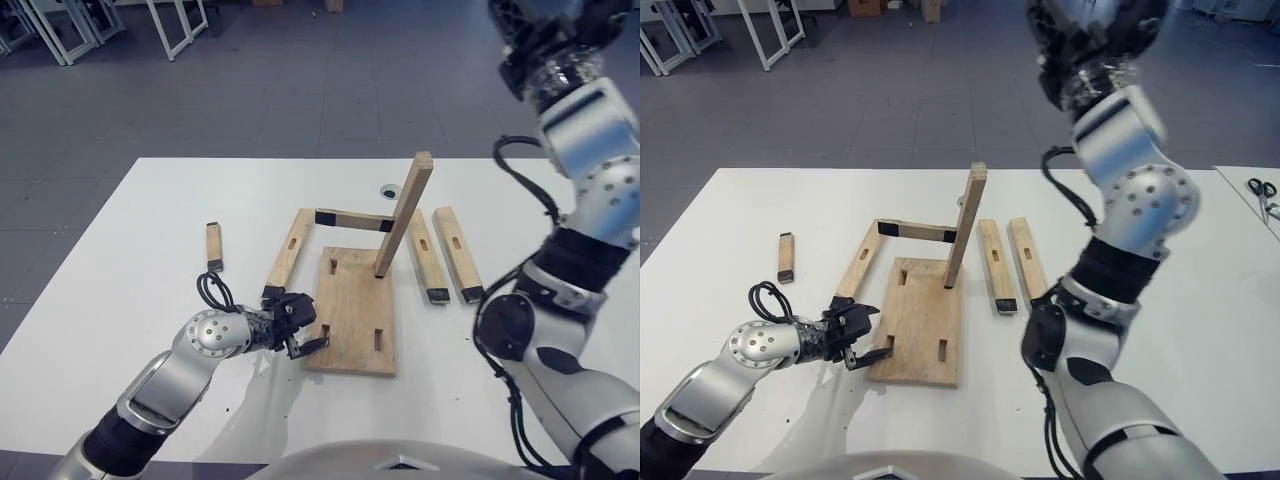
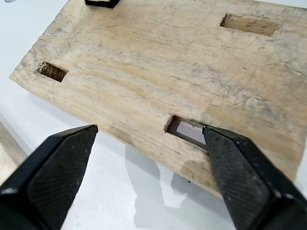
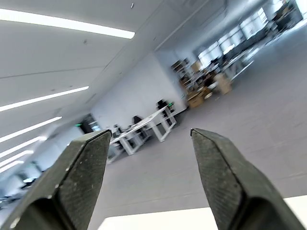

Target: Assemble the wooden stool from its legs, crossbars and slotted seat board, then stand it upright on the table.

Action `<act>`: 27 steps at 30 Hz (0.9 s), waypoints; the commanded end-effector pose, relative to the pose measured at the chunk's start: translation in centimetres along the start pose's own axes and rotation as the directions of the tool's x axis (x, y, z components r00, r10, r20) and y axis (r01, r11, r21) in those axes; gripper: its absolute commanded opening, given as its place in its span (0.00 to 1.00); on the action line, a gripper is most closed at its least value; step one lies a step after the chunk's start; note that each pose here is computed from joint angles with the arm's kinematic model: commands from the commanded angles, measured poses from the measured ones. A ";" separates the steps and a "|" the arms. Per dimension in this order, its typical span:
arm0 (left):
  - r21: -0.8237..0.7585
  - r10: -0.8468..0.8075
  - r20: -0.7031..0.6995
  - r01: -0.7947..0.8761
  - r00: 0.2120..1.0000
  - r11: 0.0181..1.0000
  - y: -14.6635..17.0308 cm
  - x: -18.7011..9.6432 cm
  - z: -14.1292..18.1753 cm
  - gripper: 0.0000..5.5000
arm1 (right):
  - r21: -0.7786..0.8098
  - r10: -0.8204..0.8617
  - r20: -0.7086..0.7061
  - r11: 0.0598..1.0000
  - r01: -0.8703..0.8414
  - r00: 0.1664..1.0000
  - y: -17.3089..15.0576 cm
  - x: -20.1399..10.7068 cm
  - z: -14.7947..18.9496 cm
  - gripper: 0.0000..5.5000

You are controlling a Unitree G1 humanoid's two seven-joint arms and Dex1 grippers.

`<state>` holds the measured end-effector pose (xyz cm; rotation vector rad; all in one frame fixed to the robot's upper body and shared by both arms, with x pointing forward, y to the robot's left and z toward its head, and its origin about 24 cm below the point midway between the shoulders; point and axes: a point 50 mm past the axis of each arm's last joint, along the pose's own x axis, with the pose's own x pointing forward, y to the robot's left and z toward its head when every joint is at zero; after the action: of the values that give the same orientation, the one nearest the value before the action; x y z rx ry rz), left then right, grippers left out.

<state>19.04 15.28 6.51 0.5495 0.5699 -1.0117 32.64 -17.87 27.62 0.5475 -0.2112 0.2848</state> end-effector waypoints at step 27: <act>-0.272 0.177 0.375 -0.074 0.910 0.959 3.9 -4.3 8.5 0.74 | -0.502 -0.363 -0.620 0.865 0.004 0.695 -14.3 -15.6 -18.0 0.40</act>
<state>21.90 14.07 15.38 0.2063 0.3320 -0.9018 25.25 -22.17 2.00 -0.0612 0.4798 0.2536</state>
